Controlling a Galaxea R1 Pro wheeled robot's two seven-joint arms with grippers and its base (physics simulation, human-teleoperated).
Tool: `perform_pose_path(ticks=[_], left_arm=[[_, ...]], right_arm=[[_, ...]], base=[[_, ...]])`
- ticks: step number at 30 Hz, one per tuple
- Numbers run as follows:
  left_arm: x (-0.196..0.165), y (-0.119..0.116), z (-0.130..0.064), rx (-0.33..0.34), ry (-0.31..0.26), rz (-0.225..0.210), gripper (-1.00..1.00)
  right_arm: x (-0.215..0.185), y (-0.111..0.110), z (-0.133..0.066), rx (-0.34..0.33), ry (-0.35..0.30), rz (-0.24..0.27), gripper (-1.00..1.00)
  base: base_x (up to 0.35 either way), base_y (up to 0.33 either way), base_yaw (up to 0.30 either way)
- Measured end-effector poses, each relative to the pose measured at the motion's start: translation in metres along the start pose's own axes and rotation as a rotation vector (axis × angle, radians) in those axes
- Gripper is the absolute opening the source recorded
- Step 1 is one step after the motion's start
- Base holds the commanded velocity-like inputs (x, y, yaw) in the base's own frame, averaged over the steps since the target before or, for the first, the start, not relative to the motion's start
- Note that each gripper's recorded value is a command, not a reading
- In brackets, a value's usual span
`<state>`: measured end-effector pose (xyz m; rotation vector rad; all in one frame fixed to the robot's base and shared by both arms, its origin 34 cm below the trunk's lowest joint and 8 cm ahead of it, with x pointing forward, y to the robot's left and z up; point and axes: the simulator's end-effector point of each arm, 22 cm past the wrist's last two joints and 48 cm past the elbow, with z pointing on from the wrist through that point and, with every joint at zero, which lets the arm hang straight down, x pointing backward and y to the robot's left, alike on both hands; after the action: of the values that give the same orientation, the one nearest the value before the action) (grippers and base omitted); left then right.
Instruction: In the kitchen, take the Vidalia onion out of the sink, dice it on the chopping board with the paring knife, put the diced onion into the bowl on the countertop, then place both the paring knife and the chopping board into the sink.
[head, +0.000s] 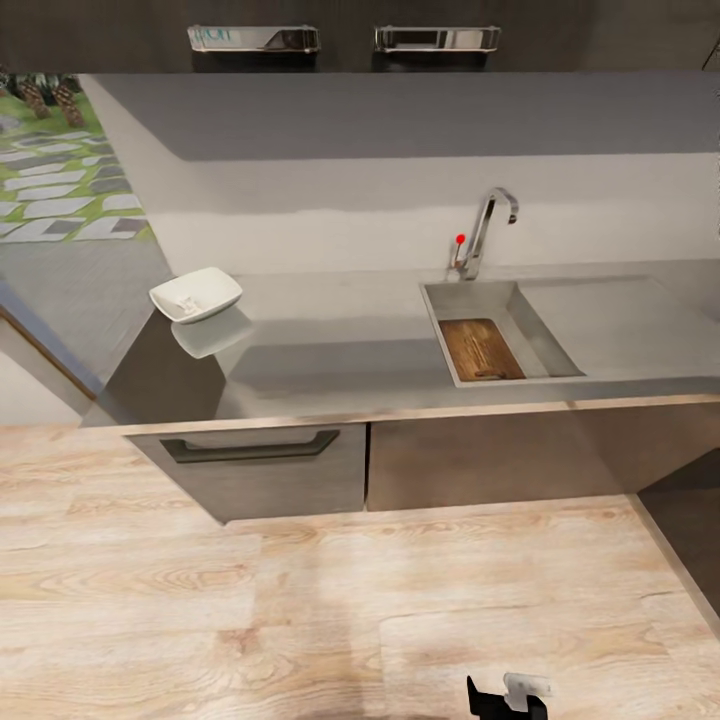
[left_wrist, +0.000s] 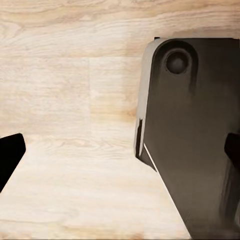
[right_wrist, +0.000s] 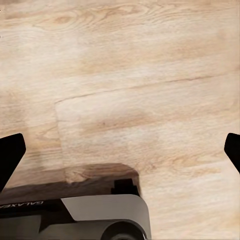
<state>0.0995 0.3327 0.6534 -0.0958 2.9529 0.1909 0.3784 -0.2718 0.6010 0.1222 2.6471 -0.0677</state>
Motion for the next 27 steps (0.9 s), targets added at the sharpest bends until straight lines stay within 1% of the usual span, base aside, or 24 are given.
perform_pose_path(ticks=[1, 2, 4, 8, 11, 15, 19, 22, 27], left_arm=[[0.01, 0.002, -0.002, -0.004, 0.022, 0.002, 1.0], [0.015, 0.003, -0.003, -0.006, 0.032, 0.003, 1.0], [0.036, 0.007, -0.007, -0.014, 0.076, 0.007, 1.0], [0.078, 0.016, -0.02, -0.031, 0.167, 0.015, 1.0], [0.102, 0.02, -0.029, -0.041, 0.22, 0.016, 1.0], [0.114, 0.021, -0.033, -0.044, 0.247, 0.017, 1.0], [0.136, 0.023, -0.043, -0.049, 0.296, 0.021, 1.0], [0.147, 0.025, -0.049, -0.054, 0.322, 0.023, 1.0], [0.152, 0.026, -0.051, -0.056, 0.332, 0.023, 1.0]], right_arm=[[-0.001, 0.0, 0.0, 0.0, -0.001, 0.0, 1.0], [-0.001, 0.0, 0.0, 0.0, -0.003, 0.0, 1.0], [-0.003, 0.0, 0.0, 0.0, -0.006, 0.0, 1.0], [-0.006, 0.0, -0.001, 0.0, -0.012, 0.001, 1.0], [-0.008, -0.001, -0.001, 0.001, -0.016, 0.001, 1.0], [-0.011, -0.001, -0.001, 0.001, -0.023, 0.001, 1.0], [-0.014, -0.002, -0.002, 0.003, -0.029, 0.001, 1.0], [-0.015, -0.003, -0.003, 0.004, -0.032, 0.002, 1.0], [-0.018, -0.003, -0.003, 0.004, -0.039, 0.002, 1.0]], base=[[0.0, 0.0, 0.0], [0.0, 0.0, 0.0], [0.0, 0.0, 0.0], [0.0, 0.0, 0.0], [0.0, 0.0, 0.0], [0.0, 0.0, 0.0], [0.0, 0.0, 0.0], [0.0, 0.0, 0.0], [0.0, 0.0, 0.0]])
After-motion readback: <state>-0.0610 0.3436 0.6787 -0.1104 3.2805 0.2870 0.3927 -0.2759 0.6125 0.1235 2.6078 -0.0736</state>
